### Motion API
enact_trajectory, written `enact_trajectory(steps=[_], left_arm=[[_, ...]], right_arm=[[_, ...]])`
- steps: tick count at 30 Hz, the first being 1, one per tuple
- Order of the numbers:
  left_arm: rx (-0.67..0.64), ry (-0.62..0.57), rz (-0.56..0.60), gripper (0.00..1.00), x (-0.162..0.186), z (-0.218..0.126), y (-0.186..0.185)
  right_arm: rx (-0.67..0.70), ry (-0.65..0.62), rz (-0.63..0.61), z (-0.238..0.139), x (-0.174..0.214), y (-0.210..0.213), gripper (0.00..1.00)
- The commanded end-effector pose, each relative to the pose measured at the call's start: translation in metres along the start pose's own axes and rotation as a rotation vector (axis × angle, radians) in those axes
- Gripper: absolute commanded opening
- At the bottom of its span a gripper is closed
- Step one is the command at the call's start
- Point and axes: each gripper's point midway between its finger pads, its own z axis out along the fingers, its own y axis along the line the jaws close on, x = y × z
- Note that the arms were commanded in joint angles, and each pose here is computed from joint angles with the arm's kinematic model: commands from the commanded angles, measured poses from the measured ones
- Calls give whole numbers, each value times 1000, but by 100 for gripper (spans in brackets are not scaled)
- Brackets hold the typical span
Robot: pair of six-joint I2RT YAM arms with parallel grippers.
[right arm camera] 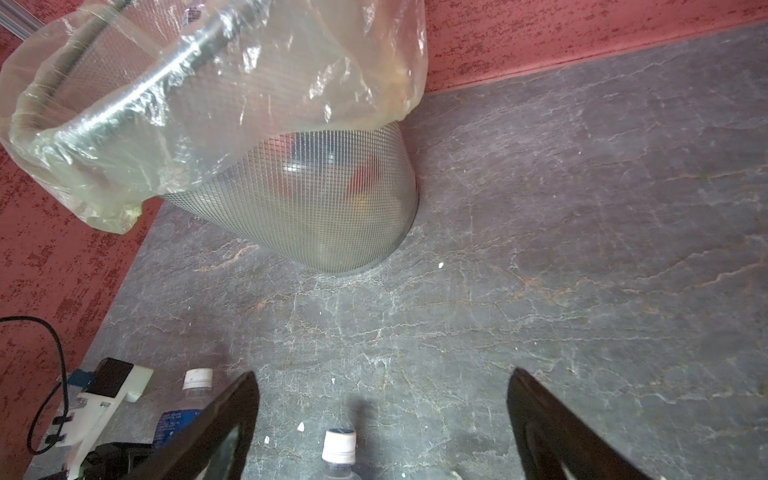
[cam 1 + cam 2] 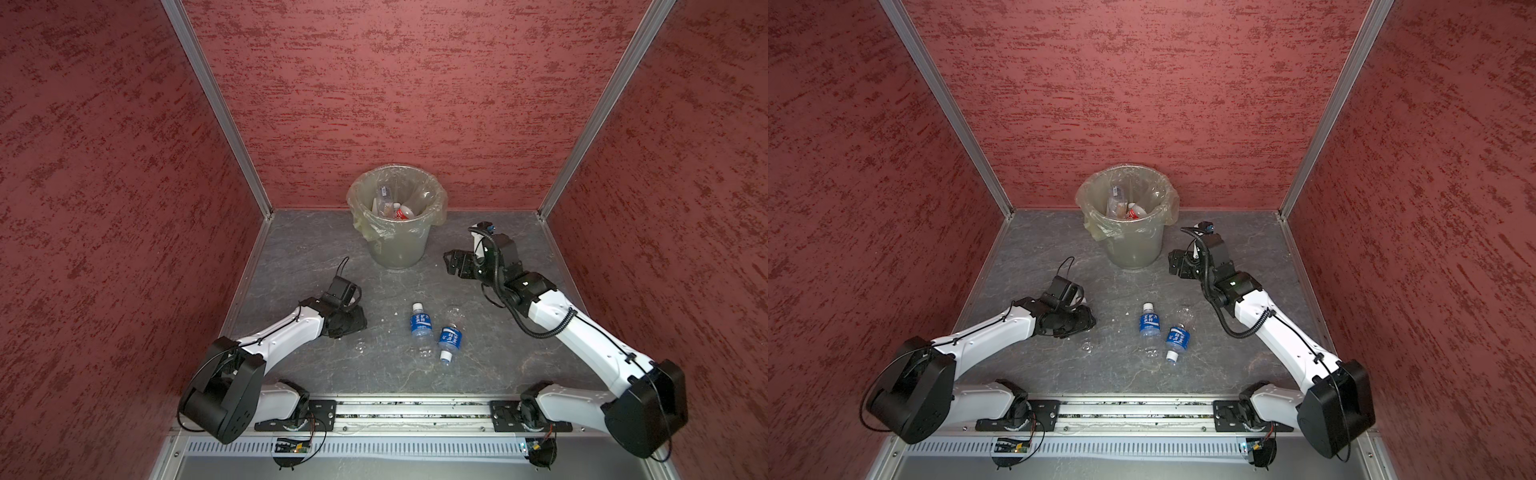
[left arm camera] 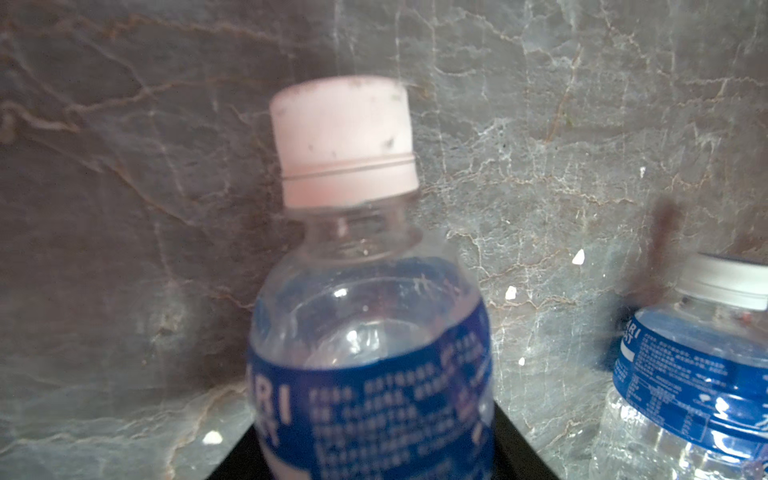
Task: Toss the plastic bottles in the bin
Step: 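Lower the left gripper onto the blue-label bottle nearest it and close it, then lift the blue-label bottle with the left gripper up over the bin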
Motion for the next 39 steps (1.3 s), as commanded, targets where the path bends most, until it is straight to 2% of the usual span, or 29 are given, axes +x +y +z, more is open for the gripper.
enact_trajectory(steps=[1, 16, 26, 39], left_arm=[[34, -22, 15, 52, -10, -4, -10], [158, -158, 59, 49, -26, -42, -33], [292, -337, 131, 49, -37, -90, -52], [423, -514, 212, 50, -45, -149, -72]], right_arm=[[8, -26, 19, -5, -5, -3, 91], [16, -6, 21, -1, 4, -6, 88], [25, 14, 25, 3, 14, -11, 89], [45, 36, 26, 6, 22, -16, 90]])
